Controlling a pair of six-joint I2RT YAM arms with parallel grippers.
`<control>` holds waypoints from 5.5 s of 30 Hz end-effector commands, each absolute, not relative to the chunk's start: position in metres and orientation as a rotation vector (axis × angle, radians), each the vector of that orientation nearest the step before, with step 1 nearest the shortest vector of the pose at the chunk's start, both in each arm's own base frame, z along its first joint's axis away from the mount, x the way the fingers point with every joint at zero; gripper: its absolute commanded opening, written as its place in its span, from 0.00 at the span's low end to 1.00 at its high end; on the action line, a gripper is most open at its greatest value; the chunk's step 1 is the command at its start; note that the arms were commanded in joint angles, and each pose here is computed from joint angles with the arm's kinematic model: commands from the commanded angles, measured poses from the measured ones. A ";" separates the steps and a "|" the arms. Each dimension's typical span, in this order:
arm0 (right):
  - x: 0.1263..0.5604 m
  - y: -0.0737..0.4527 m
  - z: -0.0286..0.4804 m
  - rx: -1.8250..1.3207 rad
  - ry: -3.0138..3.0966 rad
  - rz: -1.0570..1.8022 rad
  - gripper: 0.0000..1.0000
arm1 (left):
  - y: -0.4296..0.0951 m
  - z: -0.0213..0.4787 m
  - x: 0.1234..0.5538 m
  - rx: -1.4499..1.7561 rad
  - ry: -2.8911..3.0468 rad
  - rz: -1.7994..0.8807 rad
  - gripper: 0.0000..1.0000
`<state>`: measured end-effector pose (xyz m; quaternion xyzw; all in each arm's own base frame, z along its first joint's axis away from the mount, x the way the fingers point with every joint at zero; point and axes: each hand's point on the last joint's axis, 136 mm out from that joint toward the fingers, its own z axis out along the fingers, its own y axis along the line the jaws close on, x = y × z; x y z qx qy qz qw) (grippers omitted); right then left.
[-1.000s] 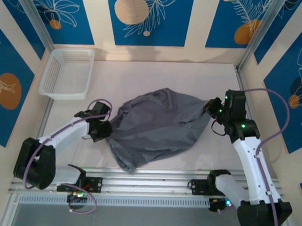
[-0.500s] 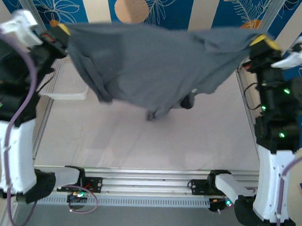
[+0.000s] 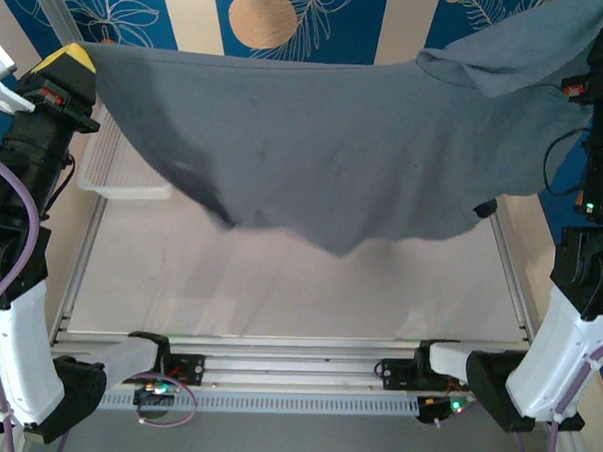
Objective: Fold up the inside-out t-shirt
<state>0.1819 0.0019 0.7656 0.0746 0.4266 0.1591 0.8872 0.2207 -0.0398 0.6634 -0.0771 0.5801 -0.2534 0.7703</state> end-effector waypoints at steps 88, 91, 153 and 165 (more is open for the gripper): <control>0.342 0.054 0.172 0.636 2.227 0.843 0.00 | -0.123 0.197 0.397 0.006 1.976 -0.726 0.00; 0.326 0.038 0.166 0.827 2.240 0.771 0.00 | -0.113 0.182 0.385 -0.082 2.011 -0.707 0.00; 0.335 0.050 0.016 1.196 2.669 0.544 0.00 | -0.125 0.036 0.506 -0.308 2.550 -0.364 0.24; 0.249 -0.010 0.067 1.436 2.434 0.418 0.34 | -0.113 0.175 0.418 -0.358 2.300 -0.540 0.57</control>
